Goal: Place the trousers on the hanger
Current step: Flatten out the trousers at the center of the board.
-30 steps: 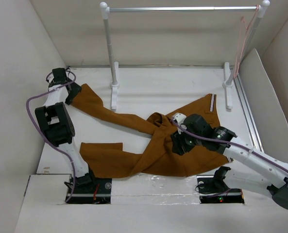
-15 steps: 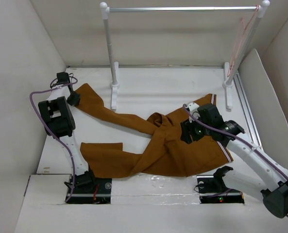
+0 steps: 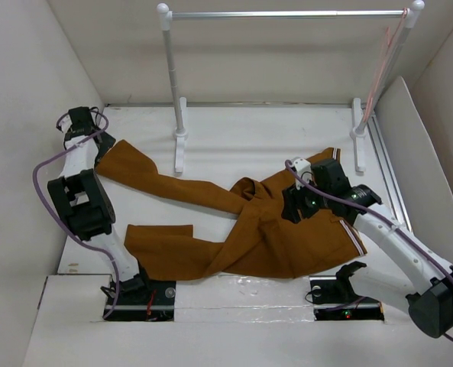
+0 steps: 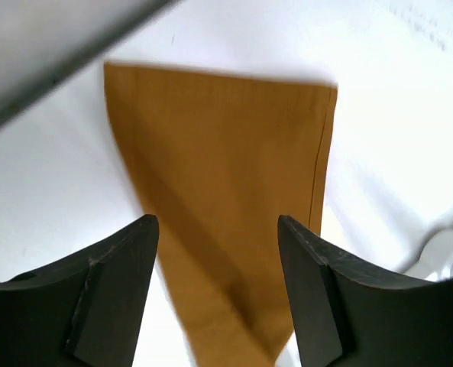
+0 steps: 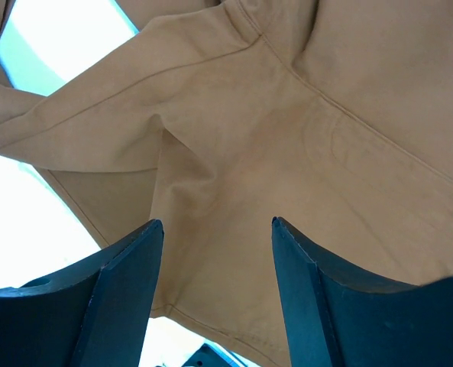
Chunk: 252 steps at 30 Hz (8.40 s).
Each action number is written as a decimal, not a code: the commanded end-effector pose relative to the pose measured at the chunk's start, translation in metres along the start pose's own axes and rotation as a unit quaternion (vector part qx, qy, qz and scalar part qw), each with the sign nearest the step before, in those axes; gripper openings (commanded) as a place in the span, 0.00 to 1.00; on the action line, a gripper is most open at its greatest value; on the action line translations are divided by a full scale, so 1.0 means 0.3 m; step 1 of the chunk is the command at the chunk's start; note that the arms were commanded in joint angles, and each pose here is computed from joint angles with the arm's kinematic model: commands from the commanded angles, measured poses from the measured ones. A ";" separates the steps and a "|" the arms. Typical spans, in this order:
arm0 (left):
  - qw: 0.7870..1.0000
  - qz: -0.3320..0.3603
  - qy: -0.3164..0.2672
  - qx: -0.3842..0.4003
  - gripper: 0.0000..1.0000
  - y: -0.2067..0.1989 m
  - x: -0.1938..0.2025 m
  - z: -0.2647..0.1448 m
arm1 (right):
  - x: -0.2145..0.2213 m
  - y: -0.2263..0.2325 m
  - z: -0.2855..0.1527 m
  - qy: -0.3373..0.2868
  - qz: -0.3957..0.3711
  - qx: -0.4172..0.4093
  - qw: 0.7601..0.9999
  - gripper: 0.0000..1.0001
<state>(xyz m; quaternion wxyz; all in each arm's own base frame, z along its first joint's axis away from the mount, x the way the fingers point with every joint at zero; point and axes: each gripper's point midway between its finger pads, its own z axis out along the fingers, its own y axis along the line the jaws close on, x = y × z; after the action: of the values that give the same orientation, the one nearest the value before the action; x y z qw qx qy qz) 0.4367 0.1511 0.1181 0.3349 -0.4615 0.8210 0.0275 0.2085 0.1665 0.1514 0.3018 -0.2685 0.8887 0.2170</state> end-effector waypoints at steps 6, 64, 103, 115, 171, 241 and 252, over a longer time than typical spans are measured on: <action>0.997 0.014 0.051 -0.047 0.59 0.039 0.057 0.172 | -0.066 0.011 0.014 -0.020 -0.016 -0.018 0.999 0.65; 0.971 0.204 0.030 -0.121 0.00 -0.138 0.163 0.216 | -0.185 -0.109 0.016 -0.051 -0.001 0.011 0.999 0.70; 0.988 0.083 -0.094 0.093 0.00 -0.170 -0.085 -0.509 | -0.086 -0.990 0.139 -0.165 0.365 0.240 0.884 0.15; 0.991 0.083 0.075 0.079 0.78 0.100 0.441 -0.318 | -0.125 -1.120 -0.310 -0.315 0.378 0.318 0.810 0.00; 0.990 0.074 -0.102 0.057 0.00 0.060 0.054 -0.729 | -0.109 -1.185 -0.276 -0.221 0.435 0.388 0.782 0.00; 0.992 -0.028 0.090 -0.088 0.00 0.258 0.238 0.188 | 0.083 -1.284 -0.297 -0.236 0.435 0.351 0.795 0.00; 0.995 -0.066 -0.054 0.049 0.00 -0.222 -0.268 0.139 | -0.029 -1.395 -0.300 -0.265 0.424 0.315 0.807 0.00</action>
<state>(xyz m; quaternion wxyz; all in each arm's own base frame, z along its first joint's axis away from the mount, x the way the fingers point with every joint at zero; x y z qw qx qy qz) 0.5138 0.1831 0.0931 0.3427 -0.4981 0.7964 0.0133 0.3979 -0.1739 0.0880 0.4059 0.3392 0.8427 0.1005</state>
